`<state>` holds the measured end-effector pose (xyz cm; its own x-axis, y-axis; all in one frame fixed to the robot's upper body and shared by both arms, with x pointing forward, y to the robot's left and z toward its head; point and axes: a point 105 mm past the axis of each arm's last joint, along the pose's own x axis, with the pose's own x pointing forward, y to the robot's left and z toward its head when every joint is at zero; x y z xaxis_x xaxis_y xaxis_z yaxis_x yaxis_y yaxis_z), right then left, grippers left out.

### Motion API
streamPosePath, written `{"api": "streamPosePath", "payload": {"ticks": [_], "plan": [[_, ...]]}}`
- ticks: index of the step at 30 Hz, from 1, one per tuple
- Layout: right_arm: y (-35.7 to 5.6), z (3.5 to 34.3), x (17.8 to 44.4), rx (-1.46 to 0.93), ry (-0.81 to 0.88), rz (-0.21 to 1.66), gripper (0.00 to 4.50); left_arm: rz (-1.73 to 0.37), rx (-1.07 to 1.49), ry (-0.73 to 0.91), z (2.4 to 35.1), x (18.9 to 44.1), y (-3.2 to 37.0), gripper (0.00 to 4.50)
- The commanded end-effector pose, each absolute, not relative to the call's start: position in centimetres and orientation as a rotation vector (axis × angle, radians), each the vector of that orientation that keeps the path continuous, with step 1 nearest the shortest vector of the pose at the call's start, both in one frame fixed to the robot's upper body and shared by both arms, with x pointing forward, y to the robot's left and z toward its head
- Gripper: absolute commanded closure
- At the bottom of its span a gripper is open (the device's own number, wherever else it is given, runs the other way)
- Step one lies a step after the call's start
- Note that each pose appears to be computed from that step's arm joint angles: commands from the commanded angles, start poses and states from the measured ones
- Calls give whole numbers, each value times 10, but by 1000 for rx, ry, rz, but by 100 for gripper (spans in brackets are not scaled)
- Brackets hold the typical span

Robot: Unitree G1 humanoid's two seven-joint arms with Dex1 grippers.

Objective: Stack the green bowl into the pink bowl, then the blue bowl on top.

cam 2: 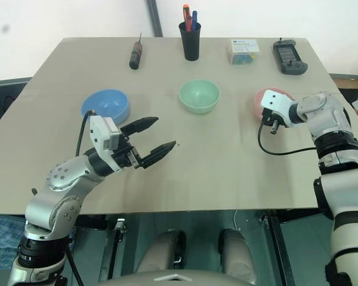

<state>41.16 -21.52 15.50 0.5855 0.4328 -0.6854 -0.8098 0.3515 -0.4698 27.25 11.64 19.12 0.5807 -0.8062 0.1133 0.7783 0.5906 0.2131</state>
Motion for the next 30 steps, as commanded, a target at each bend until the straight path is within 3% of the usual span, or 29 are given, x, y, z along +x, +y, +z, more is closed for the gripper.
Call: {"api": "streamPosePath", "payload": {"ticks": [1,9,14,29,30], "plan": [[-188,183,397,-957,368,960,431,-942,191,-261,202,268,116,0],[-127,180,332,-1131,318,1226,431,-915,243,-243,197,274,128,0],[-101,174,306,-1199,293,1309,431,-893,276,-206,188,274,139,0],[-62,152,301,-1191,264,1315,431,-872,318,-156,178,270,154,0],[-61,152,302,-1193,262,1313,370,-870,317,-159,179,270,154,0]]}}
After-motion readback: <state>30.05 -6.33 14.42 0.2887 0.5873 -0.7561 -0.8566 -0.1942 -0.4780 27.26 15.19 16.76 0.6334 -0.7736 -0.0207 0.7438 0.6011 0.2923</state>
